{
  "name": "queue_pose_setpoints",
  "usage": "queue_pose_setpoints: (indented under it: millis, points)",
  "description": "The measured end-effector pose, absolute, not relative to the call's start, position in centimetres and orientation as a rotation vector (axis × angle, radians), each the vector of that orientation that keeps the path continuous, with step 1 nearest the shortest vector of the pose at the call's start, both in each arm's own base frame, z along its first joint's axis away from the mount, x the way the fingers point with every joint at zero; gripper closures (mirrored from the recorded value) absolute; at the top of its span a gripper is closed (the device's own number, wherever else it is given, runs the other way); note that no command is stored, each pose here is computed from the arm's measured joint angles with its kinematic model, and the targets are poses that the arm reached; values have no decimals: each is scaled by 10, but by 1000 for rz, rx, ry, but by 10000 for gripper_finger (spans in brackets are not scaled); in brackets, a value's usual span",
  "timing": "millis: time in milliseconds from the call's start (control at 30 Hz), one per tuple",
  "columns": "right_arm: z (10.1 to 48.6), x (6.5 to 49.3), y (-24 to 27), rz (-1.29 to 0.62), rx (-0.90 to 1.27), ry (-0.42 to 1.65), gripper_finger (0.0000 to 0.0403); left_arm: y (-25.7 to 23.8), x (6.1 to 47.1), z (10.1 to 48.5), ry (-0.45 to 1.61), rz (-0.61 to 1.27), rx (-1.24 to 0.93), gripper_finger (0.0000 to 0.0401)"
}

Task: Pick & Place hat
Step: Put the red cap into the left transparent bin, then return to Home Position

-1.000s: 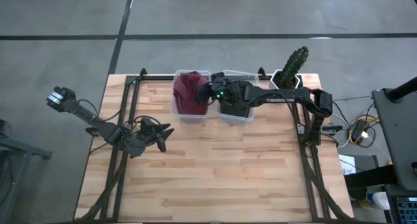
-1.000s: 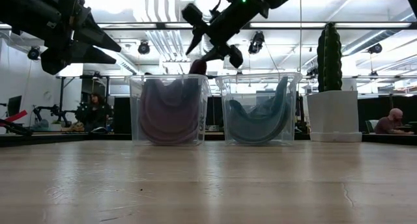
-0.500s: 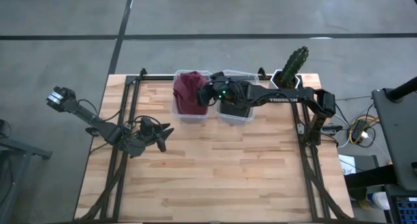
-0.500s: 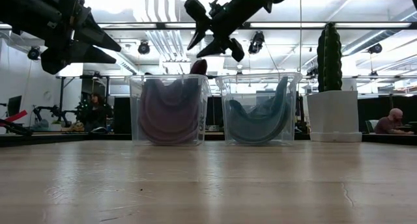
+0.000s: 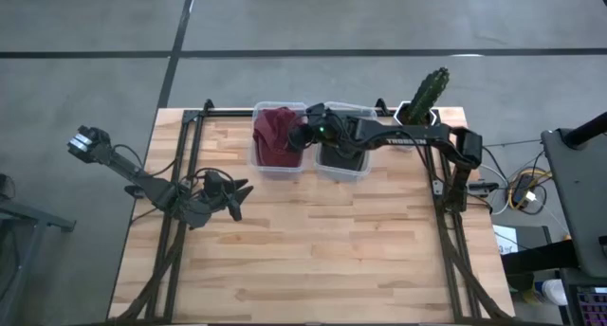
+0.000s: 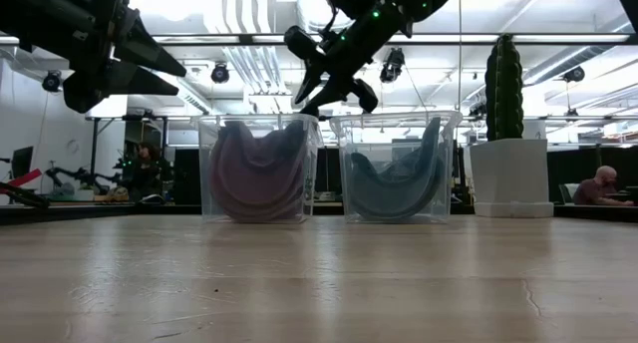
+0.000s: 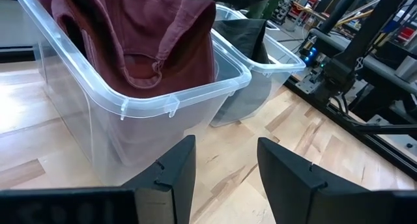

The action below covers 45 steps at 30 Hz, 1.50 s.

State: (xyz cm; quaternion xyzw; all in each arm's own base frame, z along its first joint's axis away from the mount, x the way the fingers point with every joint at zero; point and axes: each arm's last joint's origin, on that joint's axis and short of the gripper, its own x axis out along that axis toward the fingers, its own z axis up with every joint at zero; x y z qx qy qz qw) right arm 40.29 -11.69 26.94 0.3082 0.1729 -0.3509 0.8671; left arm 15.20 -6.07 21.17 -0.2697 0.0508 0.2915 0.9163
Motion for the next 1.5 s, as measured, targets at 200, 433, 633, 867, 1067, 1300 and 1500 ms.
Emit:
queue_pose_setpoints:
  millis: [200,433,633,867,1067,1300,1500]
  points:
    - [266,401,-122,-748,639,391,324,-60,152,212,87,626,-542,245]
    - [298,394,-92,-628,567,360,321,-59,150,215,86,620,-519,245]
    - [335,376,-49,-481,384,364,312,-54,141,226,60,596,-486,245]
    - [351,340,-10,-359,251,397,321,-45,127,240,15,579,-436,245]
    - [334,296,1,-333,261,425,332,-39,116,248,-13,567,-423,245]
    - [316,235,0,-319,315,330,331,-34,107,255,-40,554,-409,245]
    - [298,184,-1,-306,325,261,322,-30,101,258,-47,545,-364,245]
